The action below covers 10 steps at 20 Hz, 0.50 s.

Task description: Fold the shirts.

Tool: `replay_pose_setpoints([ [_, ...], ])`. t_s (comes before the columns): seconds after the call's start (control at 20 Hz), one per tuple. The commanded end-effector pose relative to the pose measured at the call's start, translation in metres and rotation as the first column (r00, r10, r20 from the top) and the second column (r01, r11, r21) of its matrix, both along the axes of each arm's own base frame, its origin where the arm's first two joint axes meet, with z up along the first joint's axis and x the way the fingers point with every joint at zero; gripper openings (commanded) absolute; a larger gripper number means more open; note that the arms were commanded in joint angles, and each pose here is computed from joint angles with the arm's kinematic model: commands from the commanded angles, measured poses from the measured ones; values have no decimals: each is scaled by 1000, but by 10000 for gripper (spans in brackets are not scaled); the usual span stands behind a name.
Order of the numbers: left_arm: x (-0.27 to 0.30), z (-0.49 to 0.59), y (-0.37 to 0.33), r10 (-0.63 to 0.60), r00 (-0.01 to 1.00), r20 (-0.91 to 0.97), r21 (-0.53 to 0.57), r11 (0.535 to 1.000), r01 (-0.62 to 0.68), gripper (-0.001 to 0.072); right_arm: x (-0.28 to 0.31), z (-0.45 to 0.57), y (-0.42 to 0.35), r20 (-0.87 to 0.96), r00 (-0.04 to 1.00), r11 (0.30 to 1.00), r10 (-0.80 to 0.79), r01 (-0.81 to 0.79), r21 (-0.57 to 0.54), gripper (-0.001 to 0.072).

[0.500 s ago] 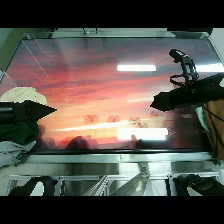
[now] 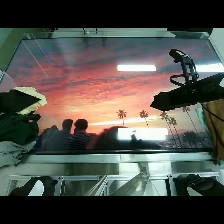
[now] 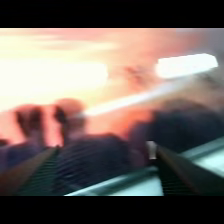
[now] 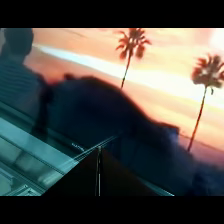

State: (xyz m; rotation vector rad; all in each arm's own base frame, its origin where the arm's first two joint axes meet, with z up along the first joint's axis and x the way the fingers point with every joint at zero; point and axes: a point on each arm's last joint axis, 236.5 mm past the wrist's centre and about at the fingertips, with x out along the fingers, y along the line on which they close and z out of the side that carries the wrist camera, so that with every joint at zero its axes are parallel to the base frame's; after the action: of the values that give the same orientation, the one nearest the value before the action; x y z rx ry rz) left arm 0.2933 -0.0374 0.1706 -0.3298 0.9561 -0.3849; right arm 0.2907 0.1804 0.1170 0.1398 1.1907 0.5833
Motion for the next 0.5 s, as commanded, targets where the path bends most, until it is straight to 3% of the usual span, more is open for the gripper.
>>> replay_pose_setpoints([
  [0.0,33,-12,119,268,963,-8,280,925,-255,716,-1,0,0,0,1000,1000,2,-2,0,18],
  [0.2,84,-60,189,394,917,-56,247,896,-370,714,-1,0,0,0,1000,1000,2,-2,0,18],
  [0.45,92,-165,260,480,830,-283,198,876,-439,712,11,3,2,37,999,1000,-19,18,13,18],
])
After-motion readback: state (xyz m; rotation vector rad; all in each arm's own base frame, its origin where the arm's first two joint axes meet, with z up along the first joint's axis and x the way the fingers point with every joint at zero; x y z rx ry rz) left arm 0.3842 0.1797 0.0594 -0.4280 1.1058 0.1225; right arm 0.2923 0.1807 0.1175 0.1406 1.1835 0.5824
